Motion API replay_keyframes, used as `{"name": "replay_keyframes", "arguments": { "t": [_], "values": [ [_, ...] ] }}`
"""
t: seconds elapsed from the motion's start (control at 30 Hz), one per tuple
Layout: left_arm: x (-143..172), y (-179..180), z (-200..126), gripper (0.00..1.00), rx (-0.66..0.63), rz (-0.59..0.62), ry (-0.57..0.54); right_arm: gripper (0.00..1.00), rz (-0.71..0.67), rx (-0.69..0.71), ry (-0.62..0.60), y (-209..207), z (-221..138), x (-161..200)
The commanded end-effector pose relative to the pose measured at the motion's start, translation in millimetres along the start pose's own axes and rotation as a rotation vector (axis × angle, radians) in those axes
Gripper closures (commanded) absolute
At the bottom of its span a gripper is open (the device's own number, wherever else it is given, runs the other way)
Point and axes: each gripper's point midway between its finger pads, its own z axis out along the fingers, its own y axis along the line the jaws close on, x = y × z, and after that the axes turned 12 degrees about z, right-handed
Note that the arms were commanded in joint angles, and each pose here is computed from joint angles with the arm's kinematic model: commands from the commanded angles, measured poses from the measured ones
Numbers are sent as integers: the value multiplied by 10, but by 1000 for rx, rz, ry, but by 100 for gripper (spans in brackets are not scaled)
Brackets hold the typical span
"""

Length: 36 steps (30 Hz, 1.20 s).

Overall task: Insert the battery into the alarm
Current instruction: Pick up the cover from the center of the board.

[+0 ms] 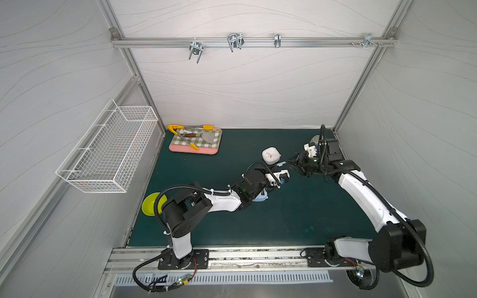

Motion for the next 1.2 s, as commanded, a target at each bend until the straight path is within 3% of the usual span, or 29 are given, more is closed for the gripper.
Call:
{"name": "replay_keyframes", "arguments": {
  "t": [0.0,0.7,0.87,0.9,0.93,1.03,1.17],
  "values": [
    [-98,95,15,100,-64,38,-27,66,40,-17,20,-13,41,-24],
    [-151,36,7,99,-54,61,-39,97,71,-36,51,-26,101,-48],
    [-151,7,9,92,-44,61,-40,100,62,-35,50,-21,93,-46],
    [-150,7,10,89,-43,58,-41,100,59,-33,49,-27,92,-46],
    [-150,4,8,75,-43,56,-42,100,52,-33,46,-22,87,-49],
    [-151,5,-5,44,-45,29,-41,100,41,-23,35,-44,84,-64],
    [-133,-32,-57,26,-43,-37,-21,100,8,5,-4,-91,73,-135]
  ]
}}
